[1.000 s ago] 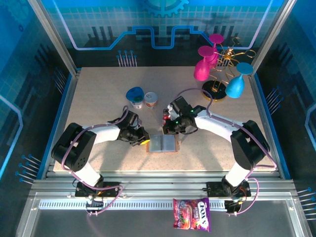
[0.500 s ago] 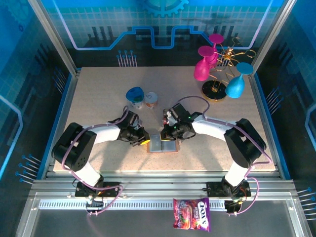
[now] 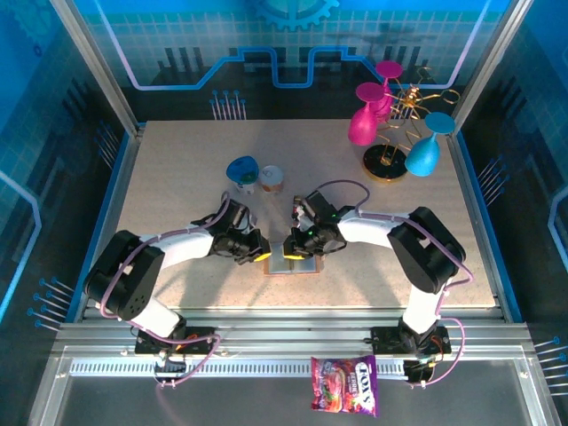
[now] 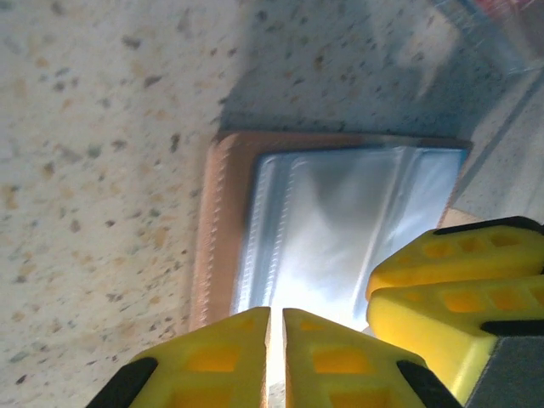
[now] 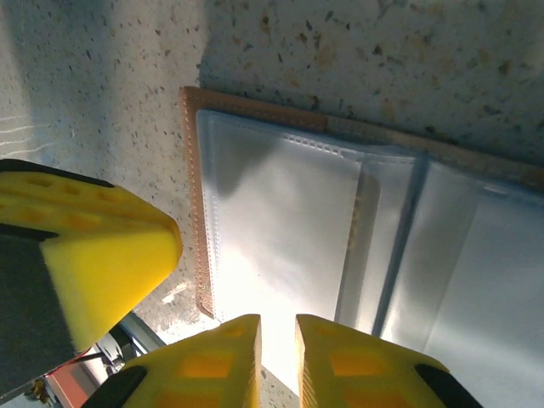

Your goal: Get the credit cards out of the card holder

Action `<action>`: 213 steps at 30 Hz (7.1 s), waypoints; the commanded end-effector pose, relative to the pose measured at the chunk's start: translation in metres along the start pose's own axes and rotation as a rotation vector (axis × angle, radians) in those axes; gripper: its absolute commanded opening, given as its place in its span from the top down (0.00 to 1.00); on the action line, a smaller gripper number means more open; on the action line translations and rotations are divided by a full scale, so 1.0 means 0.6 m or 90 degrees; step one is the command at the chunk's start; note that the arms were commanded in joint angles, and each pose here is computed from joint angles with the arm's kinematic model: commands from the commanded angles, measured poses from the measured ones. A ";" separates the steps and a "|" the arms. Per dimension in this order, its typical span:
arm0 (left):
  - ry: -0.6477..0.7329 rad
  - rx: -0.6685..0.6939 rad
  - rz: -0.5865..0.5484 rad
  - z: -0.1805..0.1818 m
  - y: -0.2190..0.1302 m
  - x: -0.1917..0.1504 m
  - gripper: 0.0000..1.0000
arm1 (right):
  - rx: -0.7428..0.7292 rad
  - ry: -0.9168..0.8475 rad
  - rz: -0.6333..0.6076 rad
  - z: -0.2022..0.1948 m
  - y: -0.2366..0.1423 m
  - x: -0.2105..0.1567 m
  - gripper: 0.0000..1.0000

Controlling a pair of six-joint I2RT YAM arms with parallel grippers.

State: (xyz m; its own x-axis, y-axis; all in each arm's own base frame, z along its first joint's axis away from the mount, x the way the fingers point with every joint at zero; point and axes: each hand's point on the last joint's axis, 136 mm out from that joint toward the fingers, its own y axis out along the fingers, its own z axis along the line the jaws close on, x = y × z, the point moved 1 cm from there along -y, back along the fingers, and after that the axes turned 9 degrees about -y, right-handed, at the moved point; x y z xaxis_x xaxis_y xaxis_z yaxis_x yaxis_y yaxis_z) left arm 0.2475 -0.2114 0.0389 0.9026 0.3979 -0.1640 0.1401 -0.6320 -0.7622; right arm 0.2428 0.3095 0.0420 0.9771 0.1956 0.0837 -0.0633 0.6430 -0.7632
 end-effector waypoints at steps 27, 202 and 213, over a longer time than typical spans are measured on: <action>-0.022 0.076 0.011 0.057 0.022 -0.006 0.89 | -0.039 0.006 0.025 -0.016 0.006 -0.008 0.69; 0.066 -0.050 0.105 -0.164 0.083 -0.052 0.42 | 0.019 0.068 -0.211 -0.049 -0.218 -0.012 0.67; 0.065 -0.048 0.071 -0.153 0.054 -0.038 0.43 | 0.030 0.071 -0.189 -0.048 -0.197 -0.006 0.67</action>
State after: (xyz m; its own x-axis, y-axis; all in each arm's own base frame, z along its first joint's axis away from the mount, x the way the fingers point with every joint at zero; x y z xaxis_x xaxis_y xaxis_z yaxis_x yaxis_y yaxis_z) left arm 0.2678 -0.3109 0.0646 0.9470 0.2459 -0.2068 0.0363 -0.7215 -0.6915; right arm 0.2529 0.2092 0.1167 0.9659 -0.0903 0.2426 0.2373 0.6829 -0.6909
